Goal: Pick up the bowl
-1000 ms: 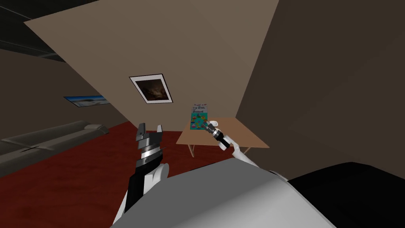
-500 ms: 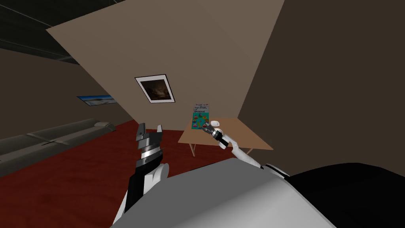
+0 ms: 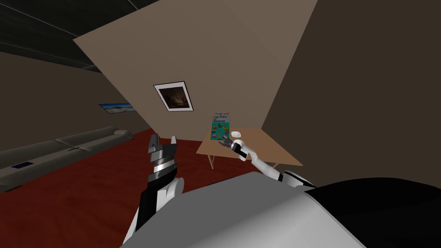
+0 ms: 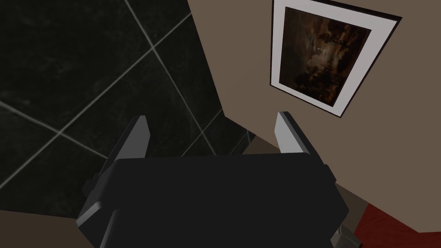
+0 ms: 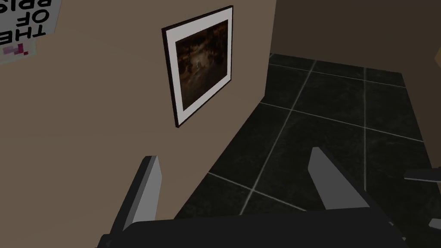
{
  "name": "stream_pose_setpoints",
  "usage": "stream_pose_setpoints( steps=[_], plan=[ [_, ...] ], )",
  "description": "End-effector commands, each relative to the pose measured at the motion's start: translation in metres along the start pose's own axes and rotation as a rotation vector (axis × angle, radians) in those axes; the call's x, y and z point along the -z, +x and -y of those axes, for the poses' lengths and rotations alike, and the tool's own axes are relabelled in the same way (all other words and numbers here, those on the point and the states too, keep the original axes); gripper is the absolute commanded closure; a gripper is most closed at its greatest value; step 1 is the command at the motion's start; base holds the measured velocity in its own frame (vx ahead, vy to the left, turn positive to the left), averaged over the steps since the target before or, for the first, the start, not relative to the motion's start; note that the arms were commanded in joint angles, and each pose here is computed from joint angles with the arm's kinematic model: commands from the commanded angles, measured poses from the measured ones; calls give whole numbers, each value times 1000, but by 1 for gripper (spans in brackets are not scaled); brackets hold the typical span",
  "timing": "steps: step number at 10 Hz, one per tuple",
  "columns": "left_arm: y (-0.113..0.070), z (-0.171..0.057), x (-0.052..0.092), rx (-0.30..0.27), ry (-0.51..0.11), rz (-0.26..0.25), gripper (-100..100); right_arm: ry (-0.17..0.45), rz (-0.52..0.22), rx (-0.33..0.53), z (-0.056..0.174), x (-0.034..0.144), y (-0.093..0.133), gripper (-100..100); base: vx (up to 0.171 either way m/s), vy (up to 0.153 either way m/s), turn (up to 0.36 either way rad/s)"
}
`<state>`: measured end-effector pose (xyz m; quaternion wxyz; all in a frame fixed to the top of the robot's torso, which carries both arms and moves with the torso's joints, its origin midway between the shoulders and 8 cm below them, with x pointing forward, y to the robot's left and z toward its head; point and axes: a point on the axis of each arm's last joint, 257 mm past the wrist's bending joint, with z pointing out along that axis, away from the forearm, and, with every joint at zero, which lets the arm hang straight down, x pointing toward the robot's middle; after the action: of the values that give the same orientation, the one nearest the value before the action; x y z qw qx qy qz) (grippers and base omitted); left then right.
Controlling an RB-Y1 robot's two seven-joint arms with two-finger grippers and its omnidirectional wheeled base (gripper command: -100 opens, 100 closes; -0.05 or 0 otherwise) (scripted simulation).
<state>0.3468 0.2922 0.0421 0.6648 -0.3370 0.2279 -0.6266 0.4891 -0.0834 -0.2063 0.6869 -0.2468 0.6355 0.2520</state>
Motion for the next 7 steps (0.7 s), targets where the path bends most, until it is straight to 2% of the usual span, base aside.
stream_pose_setpoints(
  steps=[1, 3, 4, 5, 6, 7],
  plan=[
    [0, 0, 0, 0, 0, 0, 0, -22, -66, 80, 3, 3, 23, -100, -13, 9, 114],
    [0, 0, 0, 0, 0, 0, 0, -2, -102, 74, 13, 9, 41, -100, -8, 5, 23],
    [0, 0, 0, 0, 0, 0, 0, -28, -146, 146, 15, 10, 54, -100, -14, 8, 113],
    [0, 0, 0, 0, 0, 0, 0, -13, -175, 141, 22, 16, 67, -100, -14, 4, 79],
    [0, 0, 0, 0, 0, 0, 0, -36, -224, 212, 27, 20, 82, -100, -19, 7, 111],
    [0, 0, 0, 0, 0, 0, 0, -25, -245, 209, 33, 25, 91, -100, -17, 3, 71]
  ],
)
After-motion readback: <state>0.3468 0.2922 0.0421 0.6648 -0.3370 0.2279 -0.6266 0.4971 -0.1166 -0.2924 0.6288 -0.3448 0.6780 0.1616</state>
